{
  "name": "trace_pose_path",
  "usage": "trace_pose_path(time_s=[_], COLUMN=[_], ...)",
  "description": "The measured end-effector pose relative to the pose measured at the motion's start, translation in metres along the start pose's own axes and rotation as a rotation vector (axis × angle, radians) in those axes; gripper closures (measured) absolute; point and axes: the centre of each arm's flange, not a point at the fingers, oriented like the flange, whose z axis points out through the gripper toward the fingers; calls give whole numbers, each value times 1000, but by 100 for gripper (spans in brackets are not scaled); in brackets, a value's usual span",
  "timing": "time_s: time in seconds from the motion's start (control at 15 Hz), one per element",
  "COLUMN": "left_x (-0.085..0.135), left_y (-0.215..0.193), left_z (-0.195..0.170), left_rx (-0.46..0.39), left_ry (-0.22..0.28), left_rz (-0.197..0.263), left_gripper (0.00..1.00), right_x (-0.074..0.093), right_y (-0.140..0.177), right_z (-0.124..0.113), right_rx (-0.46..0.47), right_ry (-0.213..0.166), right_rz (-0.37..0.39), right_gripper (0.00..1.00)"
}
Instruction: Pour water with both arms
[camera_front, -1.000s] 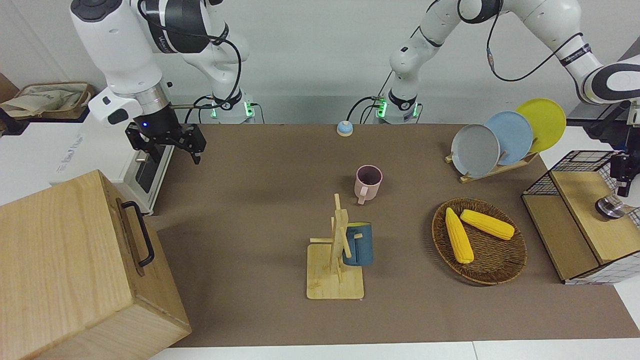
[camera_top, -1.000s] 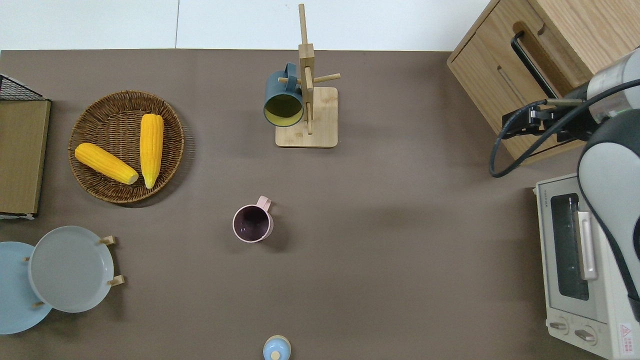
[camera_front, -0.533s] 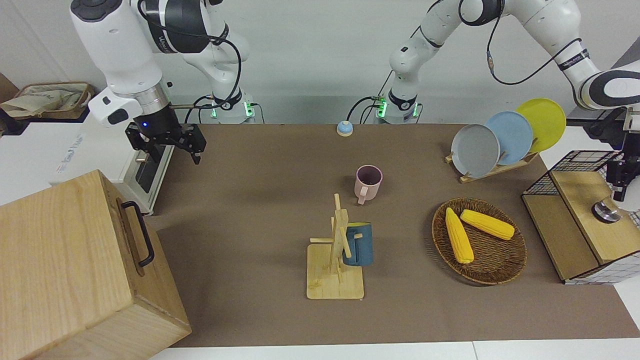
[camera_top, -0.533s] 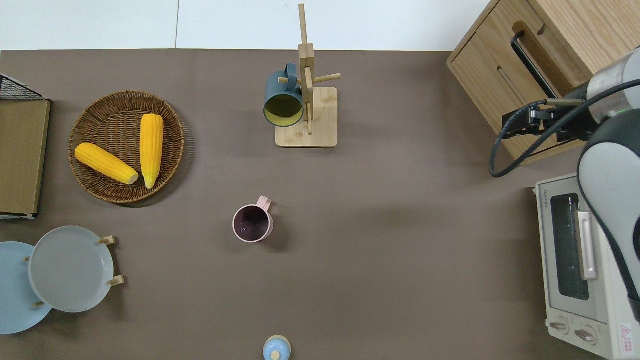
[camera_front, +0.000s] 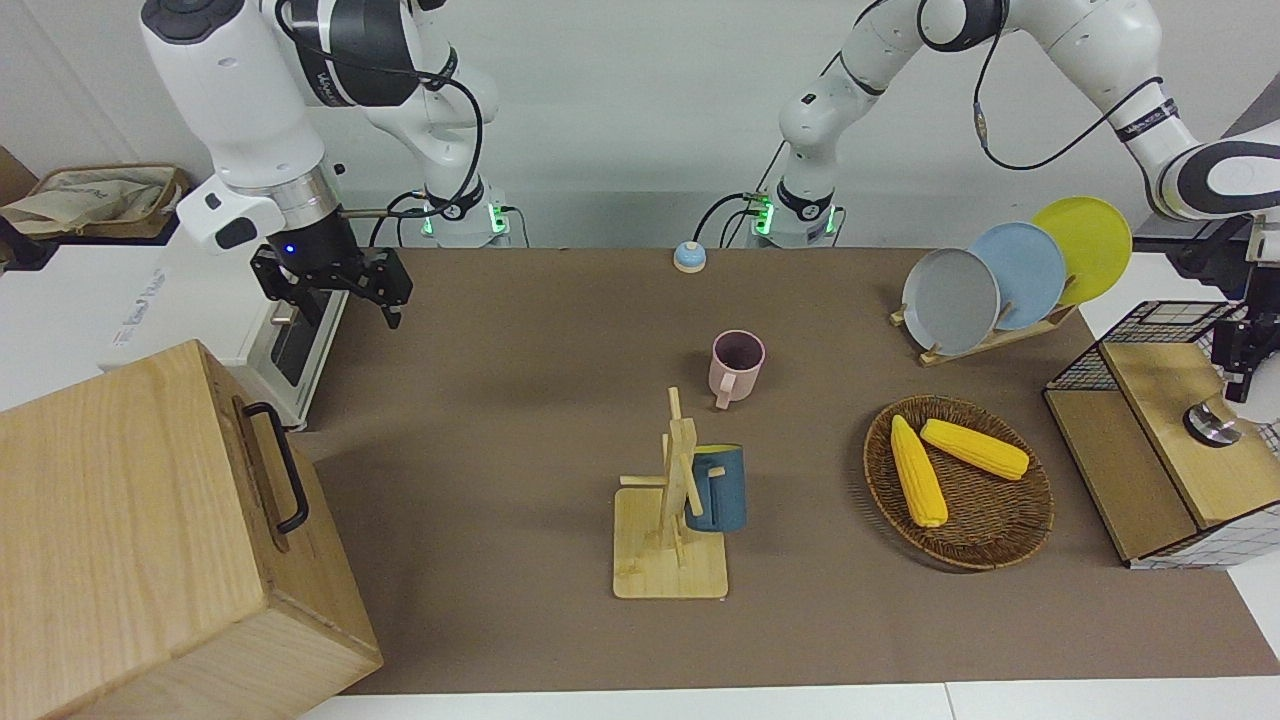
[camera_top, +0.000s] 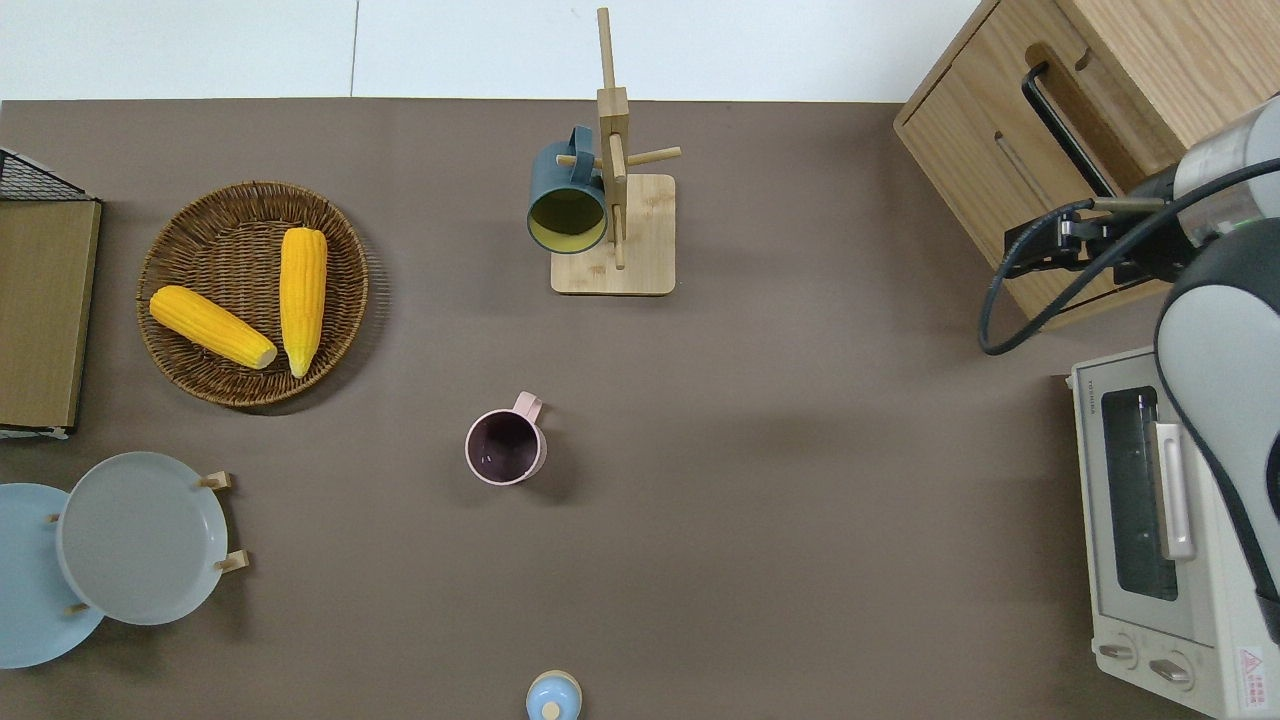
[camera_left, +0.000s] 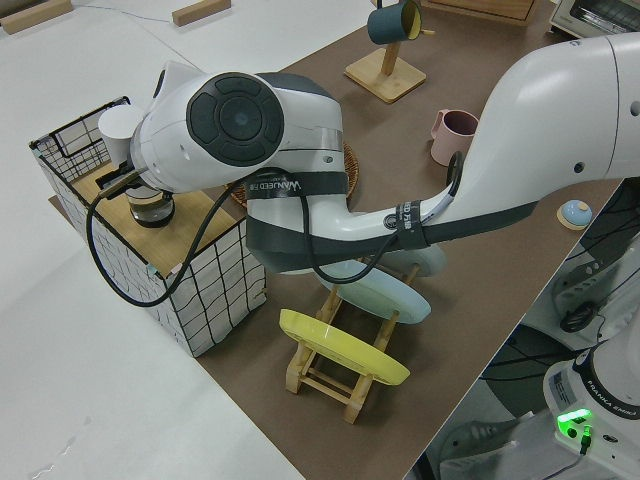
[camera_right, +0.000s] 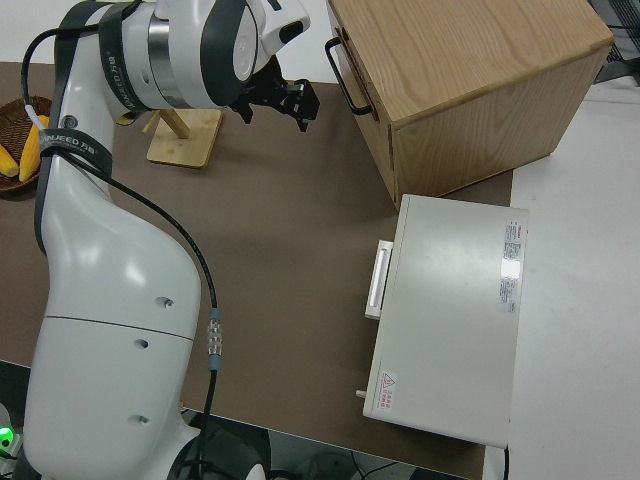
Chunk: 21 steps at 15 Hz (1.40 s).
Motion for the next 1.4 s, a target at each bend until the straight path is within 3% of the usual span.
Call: trace_pose_path(time_s=[0.13,0.27,0.47,0.67,1.0,1.2,1.4], left_x=[3,3,5,10,21,19,16], left_y=[1,1,1,3,15,21,24], left_z=[-1,-1,-3,-9,-32,-49,-72], left_rx=[5,6,11,40,38,20,-10], left_ry=[9,12,12,-27,-151,-256,-358], left_rz=[0,-2,-44,-60,-85,-69,-92], left_gripper=[2,0,0,0,0,0,0], right_x=[0,-1,-2,-2,-2,-2,-2], right_y=[0,0,0,0,0,0,0], right_z=[-1,-3,-6,-6,-6,-6,-6], right_rx=[0,1,1,1,1,1,1], right_ry=[1,5,9,9,9,9,9], right_rz=[0,0,0,0,0,0,0], right_gripper=[0,0,0,0,0,0,0])
